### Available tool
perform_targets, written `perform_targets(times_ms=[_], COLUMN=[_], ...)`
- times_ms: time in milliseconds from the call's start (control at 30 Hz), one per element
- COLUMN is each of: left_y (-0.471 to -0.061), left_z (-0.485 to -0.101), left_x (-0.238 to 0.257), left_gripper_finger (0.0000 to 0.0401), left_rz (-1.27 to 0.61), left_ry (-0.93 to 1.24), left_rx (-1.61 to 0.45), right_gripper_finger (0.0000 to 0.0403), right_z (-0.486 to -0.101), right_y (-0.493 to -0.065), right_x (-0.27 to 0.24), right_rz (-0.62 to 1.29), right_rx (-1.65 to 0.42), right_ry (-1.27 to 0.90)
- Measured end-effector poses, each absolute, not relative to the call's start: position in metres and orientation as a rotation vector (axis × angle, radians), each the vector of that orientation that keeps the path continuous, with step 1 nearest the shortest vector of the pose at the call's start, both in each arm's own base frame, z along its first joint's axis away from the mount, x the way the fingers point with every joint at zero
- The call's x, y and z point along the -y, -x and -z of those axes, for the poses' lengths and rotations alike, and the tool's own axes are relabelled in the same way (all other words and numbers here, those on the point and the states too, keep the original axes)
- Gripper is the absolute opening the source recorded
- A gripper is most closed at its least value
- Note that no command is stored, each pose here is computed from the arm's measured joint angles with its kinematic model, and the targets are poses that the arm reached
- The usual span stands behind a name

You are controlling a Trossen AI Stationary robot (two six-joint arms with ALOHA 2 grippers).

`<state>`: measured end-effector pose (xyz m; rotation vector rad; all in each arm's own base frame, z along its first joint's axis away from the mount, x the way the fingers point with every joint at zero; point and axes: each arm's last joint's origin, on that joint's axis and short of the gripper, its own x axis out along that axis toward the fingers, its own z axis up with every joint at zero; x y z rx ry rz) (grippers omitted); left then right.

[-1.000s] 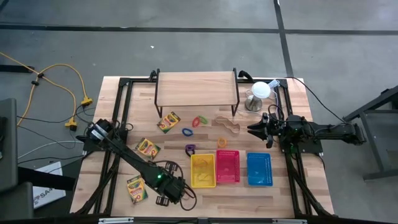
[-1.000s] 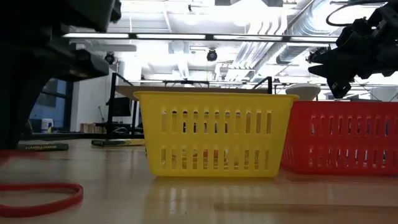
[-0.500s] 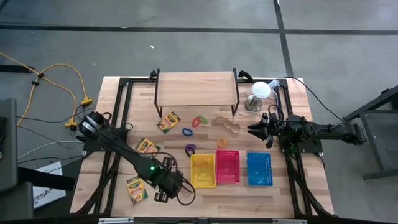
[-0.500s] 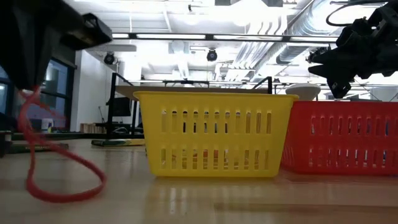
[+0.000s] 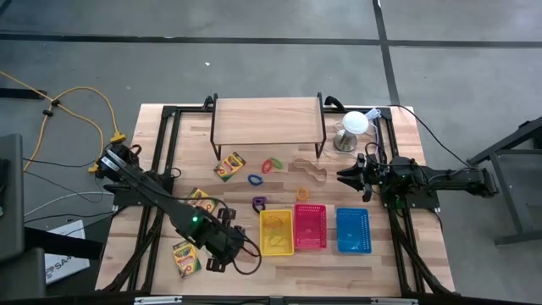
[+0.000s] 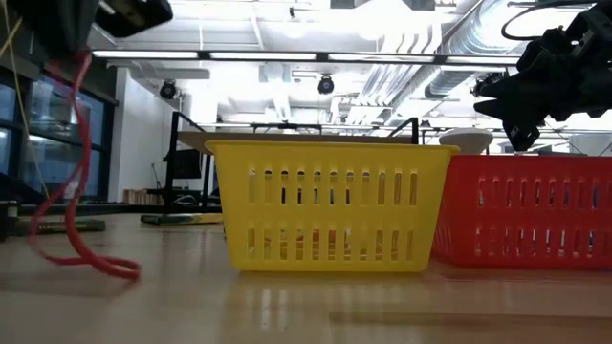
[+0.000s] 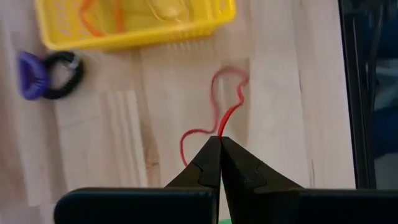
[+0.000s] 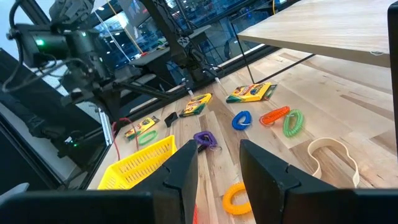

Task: Pick & Place Office Desk Supplies
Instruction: Put the red rubber band into the yellow bin

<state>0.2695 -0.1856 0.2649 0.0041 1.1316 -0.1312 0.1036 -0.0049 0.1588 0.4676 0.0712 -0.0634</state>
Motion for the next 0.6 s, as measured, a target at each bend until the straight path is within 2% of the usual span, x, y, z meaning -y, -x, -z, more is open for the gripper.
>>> perform_targets(times_ms=[600], left_y=[-0.267], left_z=[-0.309], left_x=[0.159], left_gripper_finger=[0.0001], left_rz=[0.077], left_ry=[0.088], left_rx=[-0.903], right_gripper_finger=[0.0107], right_z=[-0.159], right_y=[-0.104], right_x=[0.005], right_rz=[0.063], right_rx=[-0.071], right_ry=[-0.467])
